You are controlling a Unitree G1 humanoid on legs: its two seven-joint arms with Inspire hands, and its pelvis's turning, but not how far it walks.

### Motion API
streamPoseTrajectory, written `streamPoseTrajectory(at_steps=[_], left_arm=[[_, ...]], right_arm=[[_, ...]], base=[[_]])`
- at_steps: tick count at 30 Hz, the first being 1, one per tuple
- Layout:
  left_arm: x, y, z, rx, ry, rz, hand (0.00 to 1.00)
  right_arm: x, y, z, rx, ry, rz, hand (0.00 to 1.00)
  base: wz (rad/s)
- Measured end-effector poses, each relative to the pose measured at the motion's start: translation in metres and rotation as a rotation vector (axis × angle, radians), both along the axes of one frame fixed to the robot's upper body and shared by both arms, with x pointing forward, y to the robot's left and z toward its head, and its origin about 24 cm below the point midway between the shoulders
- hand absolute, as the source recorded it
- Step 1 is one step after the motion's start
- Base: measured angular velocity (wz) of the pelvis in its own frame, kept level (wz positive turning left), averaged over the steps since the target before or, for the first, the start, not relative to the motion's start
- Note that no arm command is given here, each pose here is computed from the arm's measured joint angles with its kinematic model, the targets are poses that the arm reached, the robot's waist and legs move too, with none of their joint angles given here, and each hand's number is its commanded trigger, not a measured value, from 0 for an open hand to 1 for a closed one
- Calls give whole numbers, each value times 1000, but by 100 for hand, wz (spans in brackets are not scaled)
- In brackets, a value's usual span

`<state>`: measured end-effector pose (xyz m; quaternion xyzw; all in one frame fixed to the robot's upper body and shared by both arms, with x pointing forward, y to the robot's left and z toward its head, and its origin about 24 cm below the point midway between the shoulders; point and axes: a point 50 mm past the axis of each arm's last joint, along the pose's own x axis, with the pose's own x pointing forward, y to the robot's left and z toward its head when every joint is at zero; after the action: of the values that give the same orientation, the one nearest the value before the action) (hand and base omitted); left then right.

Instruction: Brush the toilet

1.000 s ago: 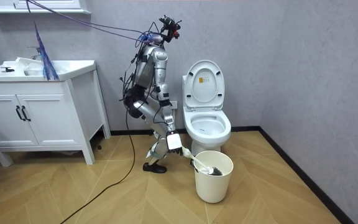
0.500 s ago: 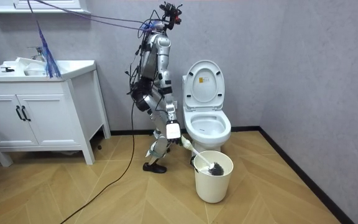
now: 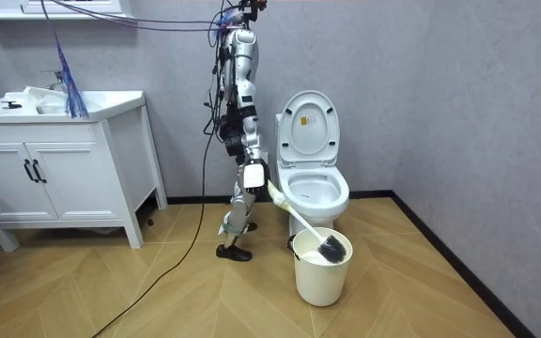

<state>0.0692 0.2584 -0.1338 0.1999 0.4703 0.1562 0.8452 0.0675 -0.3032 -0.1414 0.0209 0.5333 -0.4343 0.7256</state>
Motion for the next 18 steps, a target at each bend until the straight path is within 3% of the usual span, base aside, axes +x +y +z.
streamPoseTrajectory(at_steps=[9,15,18], left_arm=[[-27,10,-1,22,49,92,0],[-53,7,-4,75,128,66,0],[-55,6,-4,80,128,83,0]], right_arm=[[-12,4,-2,-36,57,115,100],[-4,7,0,-130,128,341,100],[0,8,1,-154,140,416,100]], base=[[3],[15],[13]])
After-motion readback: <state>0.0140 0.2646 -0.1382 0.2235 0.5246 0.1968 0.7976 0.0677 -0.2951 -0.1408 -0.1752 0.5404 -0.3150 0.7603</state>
